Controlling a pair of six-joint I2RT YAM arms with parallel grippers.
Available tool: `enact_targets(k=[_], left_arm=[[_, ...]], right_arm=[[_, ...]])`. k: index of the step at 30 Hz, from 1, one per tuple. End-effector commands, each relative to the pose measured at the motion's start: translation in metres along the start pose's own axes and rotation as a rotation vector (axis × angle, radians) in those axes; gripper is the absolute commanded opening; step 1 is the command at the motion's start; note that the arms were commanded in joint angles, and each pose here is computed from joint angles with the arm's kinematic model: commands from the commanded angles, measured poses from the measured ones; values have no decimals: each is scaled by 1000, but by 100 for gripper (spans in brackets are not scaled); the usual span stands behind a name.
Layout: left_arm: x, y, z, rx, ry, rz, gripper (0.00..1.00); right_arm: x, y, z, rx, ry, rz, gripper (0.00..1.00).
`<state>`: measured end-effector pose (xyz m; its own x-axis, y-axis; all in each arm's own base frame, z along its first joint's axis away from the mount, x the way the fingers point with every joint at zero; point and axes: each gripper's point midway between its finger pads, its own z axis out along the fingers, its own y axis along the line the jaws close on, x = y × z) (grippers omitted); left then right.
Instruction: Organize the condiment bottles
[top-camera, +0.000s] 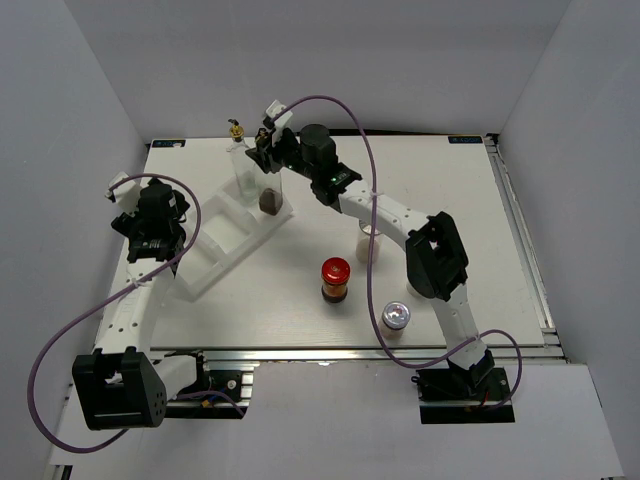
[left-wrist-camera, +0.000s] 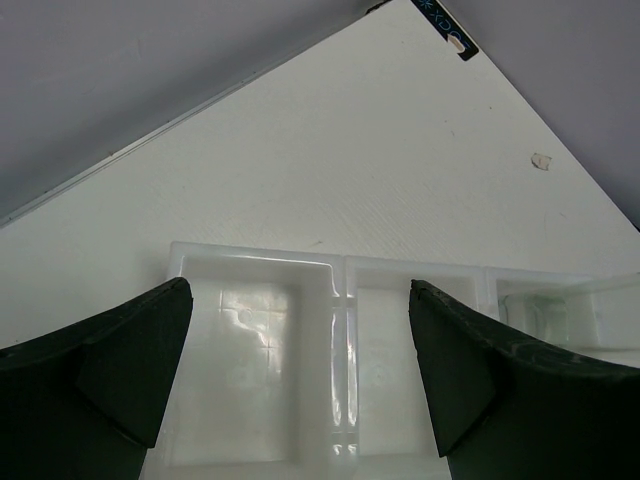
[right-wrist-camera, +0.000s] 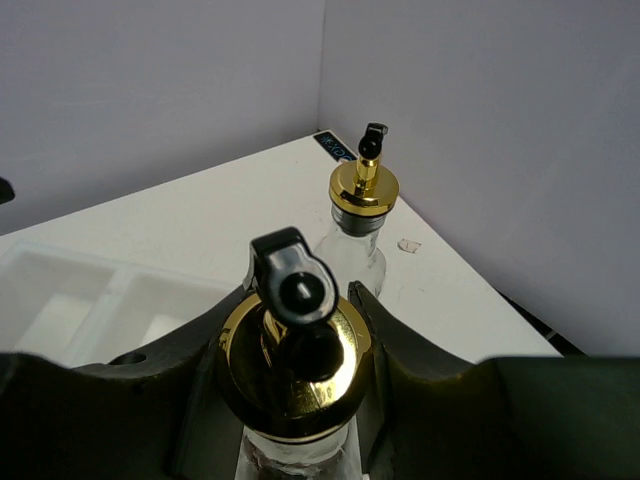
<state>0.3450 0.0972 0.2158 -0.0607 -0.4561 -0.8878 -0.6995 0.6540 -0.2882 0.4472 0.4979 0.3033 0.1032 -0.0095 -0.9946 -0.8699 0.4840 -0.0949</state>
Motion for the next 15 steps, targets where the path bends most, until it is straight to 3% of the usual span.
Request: enact_targets(k=[1,15], left_arm=[[-12,4,-6,-4,-42,-18,98],[-11,6,-5,-13,-45,-18,98]], right_arm=[[-104,-17,0,144,-304,-67,0],[-66,-24,14,381,-310,-12,0]])
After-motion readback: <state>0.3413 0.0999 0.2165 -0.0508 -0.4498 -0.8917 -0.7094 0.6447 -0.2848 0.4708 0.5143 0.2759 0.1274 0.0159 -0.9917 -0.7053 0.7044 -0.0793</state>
